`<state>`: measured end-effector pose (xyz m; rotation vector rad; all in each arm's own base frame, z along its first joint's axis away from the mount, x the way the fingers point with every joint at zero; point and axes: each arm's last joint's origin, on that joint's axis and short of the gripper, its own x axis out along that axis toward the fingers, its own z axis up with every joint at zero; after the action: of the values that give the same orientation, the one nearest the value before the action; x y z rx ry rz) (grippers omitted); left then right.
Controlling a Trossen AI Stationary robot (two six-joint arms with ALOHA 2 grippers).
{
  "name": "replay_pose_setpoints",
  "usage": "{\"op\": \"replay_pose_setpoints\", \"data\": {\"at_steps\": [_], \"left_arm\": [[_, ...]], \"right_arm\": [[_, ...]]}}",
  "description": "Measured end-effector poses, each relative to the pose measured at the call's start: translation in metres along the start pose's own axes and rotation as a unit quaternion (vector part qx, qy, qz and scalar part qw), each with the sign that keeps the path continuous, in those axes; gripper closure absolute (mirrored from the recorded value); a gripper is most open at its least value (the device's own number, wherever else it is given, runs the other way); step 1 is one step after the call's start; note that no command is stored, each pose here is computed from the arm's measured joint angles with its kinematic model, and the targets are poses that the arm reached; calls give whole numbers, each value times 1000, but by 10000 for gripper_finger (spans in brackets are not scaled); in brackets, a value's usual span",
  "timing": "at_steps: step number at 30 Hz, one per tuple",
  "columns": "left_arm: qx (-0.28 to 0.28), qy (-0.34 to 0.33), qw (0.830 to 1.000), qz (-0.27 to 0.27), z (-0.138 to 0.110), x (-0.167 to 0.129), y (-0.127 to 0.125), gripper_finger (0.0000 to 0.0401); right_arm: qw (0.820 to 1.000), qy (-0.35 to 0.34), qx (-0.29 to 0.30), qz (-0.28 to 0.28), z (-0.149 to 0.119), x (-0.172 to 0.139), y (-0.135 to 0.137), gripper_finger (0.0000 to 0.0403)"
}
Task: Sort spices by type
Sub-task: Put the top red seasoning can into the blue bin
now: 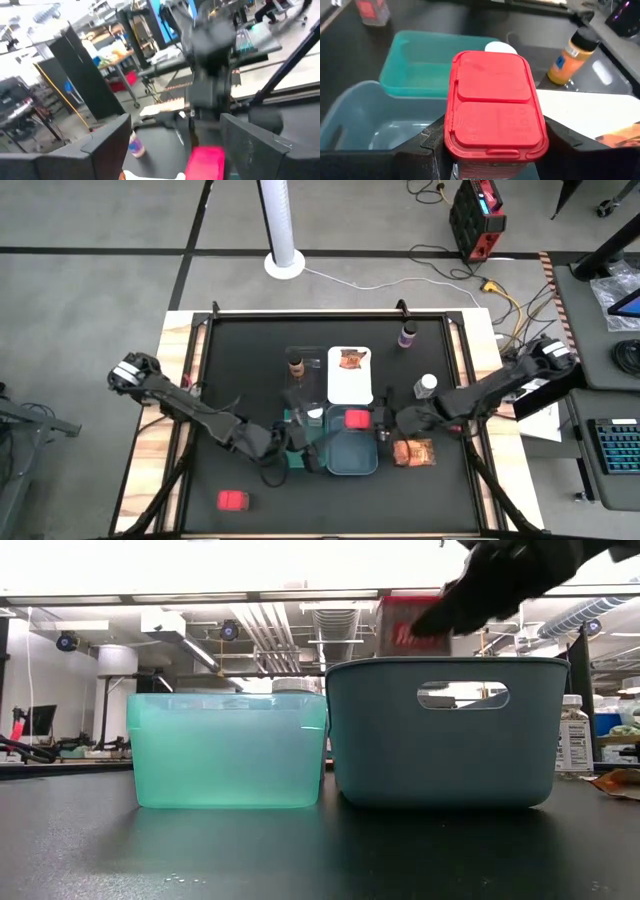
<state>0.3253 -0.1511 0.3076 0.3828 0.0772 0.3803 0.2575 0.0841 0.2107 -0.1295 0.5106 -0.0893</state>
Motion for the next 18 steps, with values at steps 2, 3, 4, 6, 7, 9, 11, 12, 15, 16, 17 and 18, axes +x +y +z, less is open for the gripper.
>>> {"op": "replay_pose_setpoints", "data": {"at_steps": [2,3,4,6,7,9,11,12,15,16,17,18], "left_arm": [[1,-4,1000,6,7,-6,6,116],[0,-5,1000,10,10,-9,8,116],[1,-2,1000,15,12,-12,11,116],[0,0,1000,22,16,-17,15,116],[0,1,1000,22,17,-19,15,116],[-1,-1,1000,18,19,-24,15,116],[1,-3,1000,9,20,-29,11,116],[3,-3,1000,4,21,-31,9,116],[5,-5,1000,-3,21,-35,5,116],[5,-4,1000,-3,22,-37,3,116],[5,-4,1000,-3,22,-38,2,116],[3,-3,1000,-2,22,-39,2,116]], "right_arm": [[1000,7,3,5,-4,11,-1,206],[1000,7,2,10,-5,16,0,206],[1000,6,1,18,-7,21,1,206],[1000,5,-7,27,-12,29,3,206],[1000,3,-11,29,-15,32,4,206],[999,-2,-16,32,-20,35,5,206],[999,-6,-14,31,-22,36,4,206],[999,-12,-11,32,-23,35,2,206],[999,-19,-4,49,-28,34,-1,206],[998,-23,-1,51,-30,34,-2,206],[998,-25,1,52,-32,34,-3,206],[998,-26,2,51,-34,34,-4,206]]}}
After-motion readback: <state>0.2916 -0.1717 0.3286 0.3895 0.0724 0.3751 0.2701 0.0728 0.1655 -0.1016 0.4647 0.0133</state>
